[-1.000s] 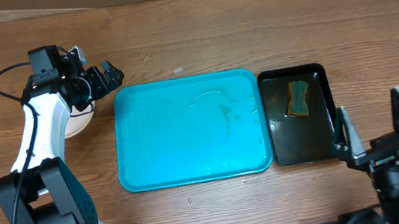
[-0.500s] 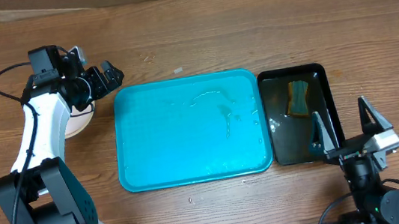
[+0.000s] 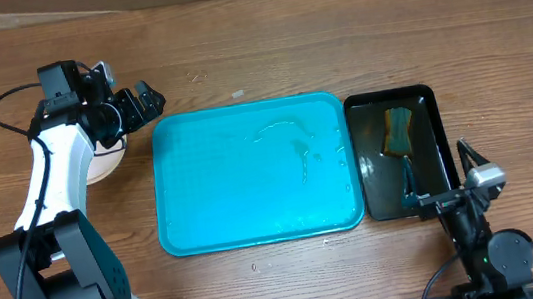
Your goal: Clean dirty plates on tray and stack at the side
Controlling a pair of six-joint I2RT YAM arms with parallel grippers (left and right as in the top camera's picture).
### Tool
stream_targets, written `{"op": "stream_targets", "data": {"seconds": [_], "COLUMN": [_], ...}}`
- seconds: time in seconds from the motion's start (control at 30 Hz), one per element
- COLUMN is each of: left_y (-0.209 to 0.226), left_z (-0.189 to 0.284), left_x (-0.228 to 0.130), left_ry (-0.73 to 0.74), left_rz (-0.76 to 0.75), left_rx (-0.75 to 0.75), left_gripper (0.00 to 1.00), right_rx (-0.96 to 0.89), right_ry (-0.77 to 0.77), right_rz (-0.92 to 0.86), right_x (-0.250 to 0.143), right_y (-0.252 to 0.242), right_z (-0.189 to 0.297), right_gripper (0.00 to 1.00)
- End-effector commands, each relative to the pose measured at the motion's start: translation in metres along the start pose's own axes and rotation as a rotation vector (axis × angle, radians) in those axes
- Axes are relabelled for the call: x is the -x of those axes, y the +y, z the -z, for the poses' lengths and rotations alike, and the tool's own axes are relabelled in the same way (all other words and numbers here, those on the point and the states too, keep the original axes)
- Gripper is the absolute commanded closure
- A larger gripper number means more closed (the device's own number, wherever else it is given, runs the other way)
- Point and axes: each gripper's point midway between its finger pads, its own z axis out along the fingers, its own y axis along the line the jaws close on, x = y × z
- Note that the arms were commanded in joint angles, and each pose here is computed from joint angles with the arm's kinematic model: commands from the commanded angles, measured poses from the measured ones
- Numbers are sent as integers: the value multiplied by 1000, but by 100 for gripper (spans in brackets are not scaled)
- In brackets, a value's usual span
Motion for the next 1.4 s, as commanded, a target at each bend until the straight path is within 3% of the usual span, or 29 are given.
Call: {"op": "stream_targets", "data": {"seconds": [0.0,0.27,1.37], "left_y": [2,2,2], "left_z": [-4,-4,-4], "left_x": [-3,-3,-3], "left_ry": [11,11,11], "left_rz": [-12,-12,-12], "left_rx": [5,5,5], "left_gripper": [0,0,0], "right_rx": [-14,-11,-11], "right_ry": [32,32,32], "right_rz": [29,208,202], "right_x": [-11,-10,-10], "right_y": [-3,-3,-3], "right_z": [0,0,0], "right_gripper": [0,0,0]}}
